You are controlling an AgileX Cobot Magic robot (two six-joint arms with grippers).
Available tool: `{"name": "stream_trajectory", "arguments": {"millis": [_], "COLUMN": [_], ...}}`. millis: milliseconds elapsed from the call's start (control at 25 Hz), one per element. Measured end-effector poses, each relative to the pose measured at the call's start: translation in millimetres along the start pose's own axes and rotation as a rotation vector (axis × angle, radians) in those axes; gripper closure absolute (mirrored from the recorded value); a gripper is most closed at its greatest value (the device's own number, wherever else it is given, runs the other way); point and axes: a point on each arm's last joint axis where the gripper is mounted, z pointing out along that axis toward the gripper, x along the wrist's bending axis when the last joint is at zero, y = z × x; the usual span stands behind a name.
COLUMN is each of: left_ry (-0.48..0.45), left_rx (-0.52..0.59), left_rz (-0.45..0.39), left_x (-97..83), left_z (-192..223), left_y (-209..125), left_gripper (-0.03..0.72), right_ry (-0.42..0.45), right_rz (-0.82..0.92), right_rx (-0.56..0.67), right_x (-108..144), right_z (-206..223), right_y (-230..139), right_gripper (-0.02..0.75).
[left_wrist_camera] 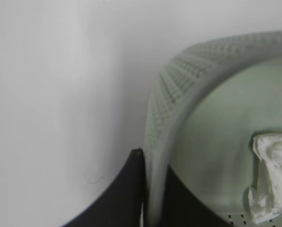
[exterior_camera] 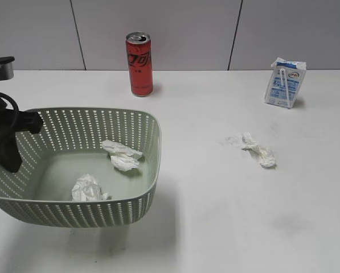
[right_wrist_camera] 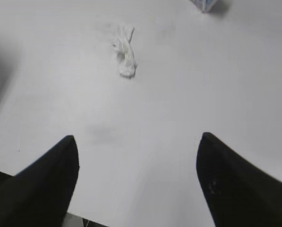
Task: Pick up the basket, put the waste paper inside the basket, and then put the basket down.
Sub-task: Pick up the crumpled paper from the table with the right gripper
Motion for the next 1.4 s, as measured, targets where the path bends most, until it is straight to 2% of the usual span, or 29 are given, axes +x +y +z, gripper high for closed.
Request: {"name": "stream_trajectory", "arguments": {"millis": [120,400,680,920,1280,1400], "left_ry": [0.000,0.000,0.000,0.002,0.003,0.004], "left_rx": [0.001,0.003,0.010,0.021,0.026,0.026], "left_rz": [-0.001,-0.002,-0.002,-0.002,-0.001,-0.001], "left_x": [0.0,0.0,0.0,0.2,0.3,0.4], "left_z": [0.0,0.0,0.0,0.0,-0.7,-0.7], "left_y": [-0.1,-0.3,-0.9,-1.9,-2.8,-2.8], "left_gripper": [0.683,0.683,0.683,0.683,0.683,0.683], "right_ry": [0.005,0.016,0.006,0.002,-0.001,-0.015], "right_rz": [0.005,0.016,0.007,-0.001,-0.001,-0.002], "right_rx": [-0.009,-0.158,-0.335,-0.487,-0.502,-0.526], "right_x": [3.7,12.4,17.2,20.1,20.0,18.1], "right_z": [7.0,2.2,-8.5,-22.6,-23.1,-25.3], "right_y": [-45.1,-134.4,-189.3,-215.3,-216.2,-204.4], "right_gripper": [0.150,0.150,0.150,0.150,0.150,0.150]}}
